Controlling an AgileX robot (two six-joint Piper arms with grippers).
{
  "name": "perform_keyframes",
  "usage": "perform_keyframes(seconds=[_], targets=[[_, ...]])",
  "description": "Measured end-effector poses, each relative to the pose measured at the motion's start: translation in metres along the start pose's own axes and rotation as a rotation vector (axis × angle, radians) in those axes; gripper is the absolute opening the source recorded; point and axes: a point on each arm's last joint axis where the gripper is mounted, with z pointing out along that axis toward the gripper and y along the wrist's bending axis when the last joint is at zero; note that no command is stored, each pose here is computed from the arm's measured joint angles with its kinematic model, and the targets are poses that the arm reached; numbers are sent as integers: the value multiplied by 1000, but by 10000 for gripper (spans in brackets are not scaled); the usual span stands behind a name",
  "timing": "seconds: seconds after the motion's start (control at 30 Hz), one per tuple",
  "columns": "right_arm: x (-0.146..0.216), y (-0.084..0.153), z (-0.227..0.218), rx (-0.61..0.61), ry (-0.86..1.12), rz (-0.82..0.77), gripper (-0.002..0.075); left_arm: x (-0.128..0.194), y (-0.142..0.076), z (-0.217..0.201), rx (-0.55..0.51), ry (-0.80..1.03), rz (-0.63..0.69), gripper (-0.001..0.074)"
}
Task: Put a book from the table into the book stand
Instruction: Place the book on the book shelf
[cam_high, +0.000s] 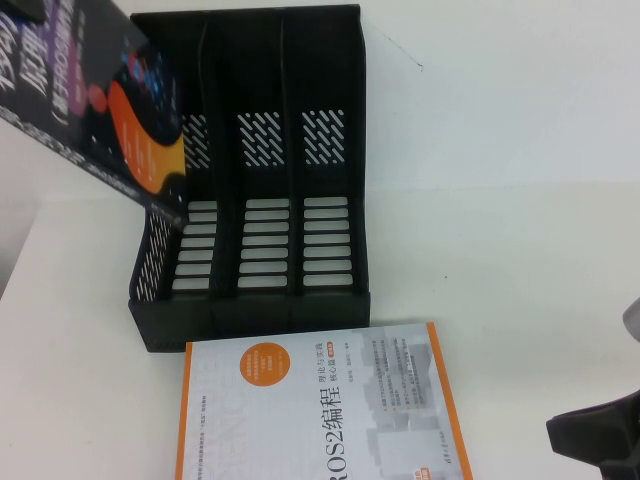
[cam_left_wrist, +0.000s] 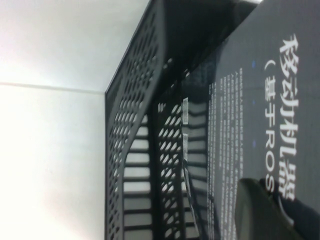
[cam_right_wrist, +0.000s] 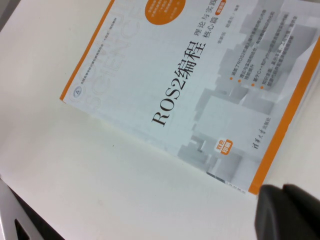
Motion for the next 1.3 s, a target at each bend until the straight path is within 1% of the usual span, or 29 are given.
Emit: perform_keyframes(seconds=[0.33,0.4,0.53,0.77,0.97,1.03,1.13,1.2,1.3], targets=[[0,0,0,1,0,-1,4,-3,27,70,-25,141,-12,113],[0,0,0,2,-1,-1,4,-2,28,82,-23,167,-10,113],[-1,0,0,4,-6,-1,4,4,22,99,-42,206,33,113],[-1,0,0,4,-8,-1,3,16,-1,123,-105,228,162,113],[-1,0,0,4,-8,-1,3,20,-6,140,-132,236,230,113],[-1,0,0,4,-8,-1,3,20,-6,144,-133,237,247,145],[-1,0,0,4,-6,-1,3,17,-8,143,-124,197,253,291],[-1,0,0,4,-6,-1,3,16,-9,142,-121,187,255,358],[0,0,0,3,-4,-1,3,16,-10,141,-118,184,254,391]])
